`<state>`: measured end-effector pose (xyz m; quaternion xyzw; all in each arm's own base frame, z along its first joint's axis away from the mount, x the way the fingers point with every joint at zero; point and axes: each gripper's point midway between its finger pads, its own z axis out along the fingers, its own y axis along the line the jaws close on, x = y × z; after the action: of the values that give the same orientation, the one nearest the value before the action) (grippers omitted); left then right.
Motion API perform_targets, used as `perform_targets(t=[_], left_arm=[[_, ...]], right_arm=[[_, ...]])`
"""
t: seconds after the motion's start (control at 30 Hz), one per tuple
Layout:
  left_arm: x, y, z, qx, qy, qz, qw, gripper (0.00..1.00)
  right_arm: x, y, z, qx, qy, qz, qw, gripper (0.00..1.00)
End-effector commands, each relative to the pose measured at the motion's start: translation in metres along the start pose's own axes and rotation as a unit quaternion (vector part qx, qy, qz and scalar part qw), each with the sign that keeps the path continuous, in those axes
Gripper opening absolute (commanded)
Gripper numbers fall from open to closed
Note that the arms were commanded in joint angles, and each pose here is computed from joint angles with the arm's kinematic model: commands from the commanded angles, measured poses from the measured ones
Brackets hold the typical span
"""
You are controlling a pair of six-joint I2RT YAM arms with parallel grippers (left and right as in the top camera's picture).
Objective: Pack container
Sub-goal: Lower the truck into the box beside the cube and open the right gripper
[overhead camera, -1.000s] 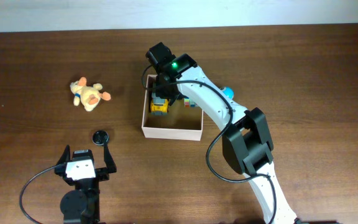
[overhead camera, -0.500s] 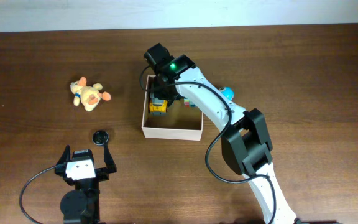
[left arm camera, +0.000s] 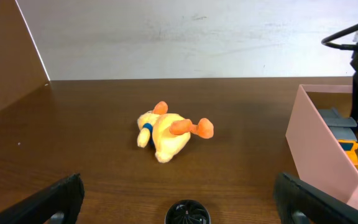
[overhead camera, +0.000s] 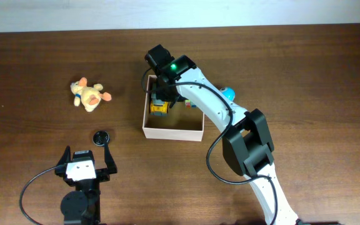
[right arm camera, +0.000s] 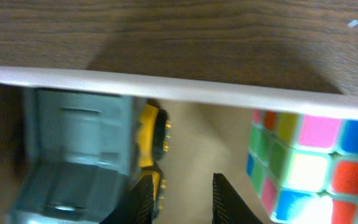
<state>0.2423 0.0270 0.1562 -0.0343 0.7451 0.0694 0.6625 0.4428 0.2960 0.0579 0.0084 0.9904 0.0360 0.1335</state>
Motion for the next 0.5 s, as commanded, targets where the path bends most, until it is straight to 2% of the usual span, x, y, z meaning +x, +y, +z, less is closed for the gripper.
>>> perform_targets(t=[0.0,0.37,0.47], left_arm=[[0.001,-0.002,0.0,0.005,0.0,-0.003,1.0,0.99],[0.001,-0.002,0.0,0.005,0.0,-0.003,1.0,0.99],[0.001,-0.002,0.0,0.005,0.0,-0.003,1.0,0.99]], right_arm=[[0.001,-0.011,0.006,0.03,-0.001,-0.002,1.0,0.27],[-0.004,-0.018,-0.008,0.022,0.002,-0.018,1.0,0.28],[-0.01,-0.015,-0.026,0.01,-0.012,-0.038,0.999,0.34]])
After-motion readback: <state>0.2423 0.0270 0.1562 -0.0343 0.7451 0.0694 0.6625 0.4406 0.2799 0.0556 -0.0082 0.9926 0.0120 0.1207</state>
